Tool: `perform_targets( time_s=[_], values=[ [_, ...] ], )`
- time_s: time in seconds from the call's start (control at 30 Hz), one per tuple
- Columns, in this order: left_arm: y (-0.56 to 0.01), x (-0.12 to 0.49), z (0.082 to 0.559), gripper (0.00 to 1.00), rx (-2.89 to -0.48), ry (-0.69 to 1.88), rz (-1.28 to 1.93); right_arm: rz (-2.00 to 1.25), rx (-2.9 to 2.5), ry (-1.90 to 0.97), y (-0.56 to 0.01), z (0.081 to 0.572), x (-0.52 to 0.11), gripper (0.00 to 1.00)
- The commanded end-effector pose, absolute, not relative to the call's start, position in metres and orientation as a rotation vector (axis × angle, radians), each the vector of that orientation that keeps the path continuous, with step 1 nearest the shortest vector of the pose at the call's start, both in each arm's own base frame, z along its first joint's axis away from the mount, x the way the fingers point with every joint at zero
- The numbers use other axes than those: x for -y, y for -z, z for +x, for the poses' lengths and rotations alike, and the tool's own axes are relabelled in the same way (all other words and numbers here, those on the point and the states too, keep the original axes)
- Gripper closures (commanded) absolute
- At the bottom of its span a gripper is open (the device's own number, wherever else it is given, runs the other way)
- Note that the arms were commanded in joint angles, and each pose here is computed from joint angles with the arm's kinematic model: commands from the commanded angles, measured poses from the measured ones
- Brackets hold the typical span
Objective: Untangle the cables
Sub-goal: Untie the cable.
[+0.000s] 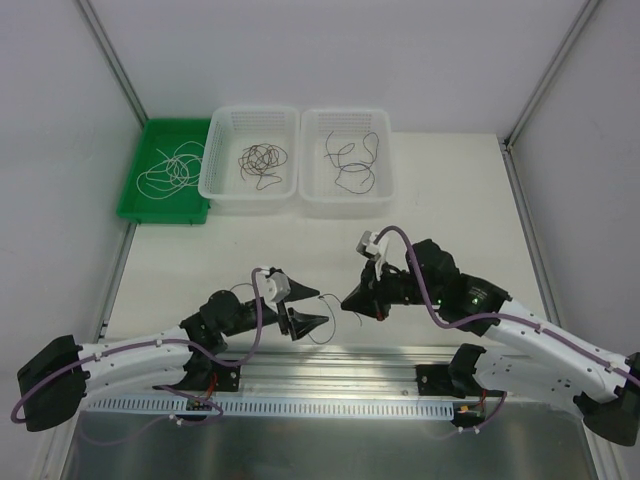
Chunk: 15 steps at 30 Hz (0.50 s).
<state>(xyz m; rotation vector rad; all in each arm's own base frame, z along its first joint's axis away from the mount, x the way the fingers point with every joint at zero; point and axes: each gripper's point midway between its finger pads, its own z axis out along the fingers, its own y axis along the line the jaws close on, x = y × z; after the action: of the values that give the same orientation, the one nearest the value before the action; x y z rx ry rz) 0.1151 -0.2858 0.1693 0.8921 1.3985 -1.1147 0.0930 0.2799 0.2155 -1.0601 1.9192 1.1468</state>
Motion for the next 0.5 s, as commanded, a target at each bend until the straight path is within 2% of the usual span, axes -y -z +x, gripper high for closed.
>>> perform_targets(
  time_s=[0.0,0.3,0.43,0.47],
  values=[
    [-0.209,0.28,0.139,0.35,-1.277,1.12,0.652,-0.919,-1.819,-1.207,-0.248,0.105,-0.29,0.99],
    [-0.223,0.282,0.151,0.46,-1.229,1.116,0.569,-0.88,-1.8,-1.25,-0.253,0.106,-0.297,0.99],
    [-0.226,0.282,0.153,0.56,-1.218,1.111,0.557,-0.882,-1.796,-1.27,-0.253,0.104,-0.298,0.99],
    [-0.226,0.283,0.153,0.63,-1.218,1.109,0.557,-0.882,-1.795,-1.275,-0.254,0.103,-0.298,0.99]
  ],
)
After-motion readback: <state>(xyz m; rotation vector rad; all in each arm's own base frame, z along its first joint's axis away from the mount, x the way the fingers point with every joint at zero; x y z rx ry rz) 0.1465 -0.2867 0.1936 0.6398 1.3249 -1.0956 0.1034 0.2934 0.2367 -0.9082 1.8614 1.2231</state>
